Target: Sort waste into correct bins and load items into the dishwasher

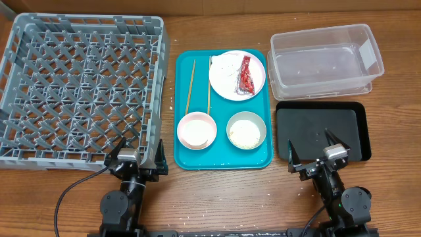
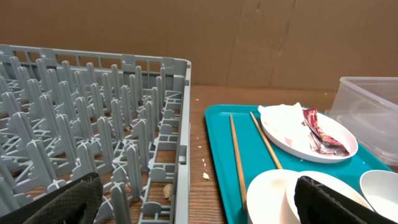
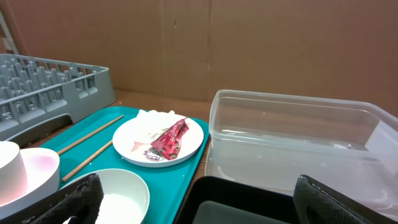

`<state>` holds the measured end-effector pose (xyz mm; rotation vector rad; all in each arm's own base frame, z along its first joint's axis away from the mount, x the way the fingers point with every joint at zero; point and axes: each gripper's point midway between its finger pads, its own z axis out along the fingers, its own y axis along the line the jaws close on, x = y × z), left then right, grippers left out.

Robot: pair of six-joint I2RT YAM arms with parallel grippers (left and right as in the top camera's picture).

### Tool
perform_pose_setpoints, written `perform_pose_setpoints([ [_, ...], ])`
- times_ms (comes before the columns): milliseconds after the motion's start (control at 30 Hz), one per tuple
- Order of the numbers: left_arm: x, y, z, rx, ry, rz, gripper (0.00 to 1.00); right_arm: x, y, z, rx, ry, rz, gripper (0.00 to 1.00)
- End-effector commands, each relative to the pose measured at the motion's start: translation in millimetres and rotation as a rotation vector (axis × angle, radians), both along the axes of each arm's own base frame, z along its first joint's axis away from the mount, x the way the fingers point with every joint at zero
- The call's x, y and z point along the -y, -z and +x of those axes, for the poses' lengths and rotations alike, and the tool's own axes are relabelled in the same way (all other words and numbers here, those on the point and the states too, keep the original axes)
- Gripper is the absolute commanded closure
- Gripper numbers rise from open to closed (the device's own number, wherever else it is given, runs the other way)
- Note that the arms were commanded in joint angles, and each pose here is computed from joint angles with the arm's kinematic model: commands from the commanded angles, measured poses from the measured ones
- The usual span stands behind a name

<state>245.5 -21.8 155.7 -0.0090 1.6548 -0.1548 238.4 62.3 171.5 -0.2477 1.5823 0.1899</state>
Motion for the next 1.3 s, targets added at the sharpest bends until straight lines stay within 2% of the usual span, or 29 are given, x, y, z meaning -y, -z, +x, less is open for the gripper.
perform_pose_setpoints([
  [0,-3,0,0,0.002,-0.013,-0.014,0.0,-2,2,0,0.003,-0.007,0.004,0.0],
  [967,-5,-9,1,0.039,-0.03,-0.013,0.0,-2,-4,0,0.024,-0.008,0.009,0.0],
  [1133,13,-10,-1,0.034,0.072,-0.086,0.0,-2,2,0,-0.008,-0.01,0.035,0.0],
  [1200,30,-18,-6,0.047,0.175,-0.132,0.0,-3,-4,-1,-0.005,-0.016,0.094,0.0],
  [1267,34,-29,-9,0.054,0.196,-0.178,0.0,-5,-18,-3,0.01,-0.029,0.143,0.0],
])
